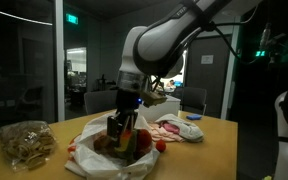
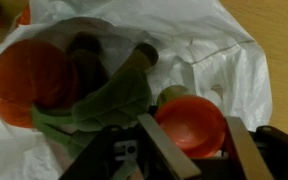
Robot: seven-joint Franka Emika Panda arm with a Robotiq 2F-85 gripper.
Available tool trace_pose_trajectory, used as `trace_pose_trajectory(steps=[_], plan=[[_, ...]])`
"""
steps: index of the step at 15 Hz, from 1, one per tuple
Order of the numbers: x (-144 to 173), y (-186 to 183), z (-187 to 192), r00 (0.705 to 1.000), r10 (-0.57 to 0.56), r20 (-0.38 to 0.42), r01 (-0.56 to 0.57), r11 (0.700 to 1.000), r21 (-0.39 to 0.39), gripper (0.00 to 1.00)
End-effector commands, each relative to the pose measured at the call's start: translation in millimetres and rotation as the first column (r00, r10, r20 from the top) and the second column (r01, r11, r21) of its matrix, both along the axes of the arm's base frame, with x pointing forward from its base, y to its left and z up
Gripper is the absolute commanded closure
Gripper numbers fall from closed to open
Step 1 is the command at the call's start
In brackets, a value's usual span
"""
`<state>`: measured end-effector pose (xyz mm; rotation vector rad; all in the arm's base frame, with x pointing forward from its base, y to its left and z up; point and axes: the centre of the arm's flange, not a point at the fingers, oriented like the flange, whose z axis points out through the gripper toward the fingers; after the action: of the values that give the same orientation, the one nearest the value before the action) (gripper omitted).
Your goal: Put some of the items, which are on the table, into the plastic
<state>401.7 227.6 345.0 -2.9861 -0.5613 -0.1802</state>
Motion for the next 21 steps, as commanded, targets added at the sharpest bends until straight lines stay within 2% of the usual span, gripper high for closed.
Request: trace_pose_trajectory(steps=[1, 5, 7, 8, 9, 11, 14, 19, 21], plan=[[15.7, 26.1, -12.9, 0.997, 0.07, -0.017, -0.07, 0.997, 0.019, 0.8], [33.4, 20.8, -42.0, 0.997, 0.068, -0.039, -0.067, 0.998, 0.017, 0.8], [41.1, 12.6, -56.1, 0.999, 0.046, -0.005, -0.046, 0.999, 0.0, 0.8], [42.9, 7.9, -61.9, 0.999, 0.037, 0.01, -0.037, 0.999, -0.011, 0.75], [43.7, 2.9, -65.8, 0.999, 0.03, 0.013, -0.029, 0.999, -0.017, 0.3], [41.8, -8.9, -65.7, 1.0, 0.02, -0.022, -0.021, 0.999, -0.029, 0.23], [33.7, -33.4, -40.9, 0.993, 0.025, -0.111, -0.02, 0.999, 0.044, 0.01], [10.1, -77.2, 9.5, 0.992, -0.027, -0.126, 0.046, 0.988, 0.145, 0.0], [1.5, -100.0, 26.9, 0.979, -0.14, -0.151, 0.158, 0.981, 0.11, 0.0]])
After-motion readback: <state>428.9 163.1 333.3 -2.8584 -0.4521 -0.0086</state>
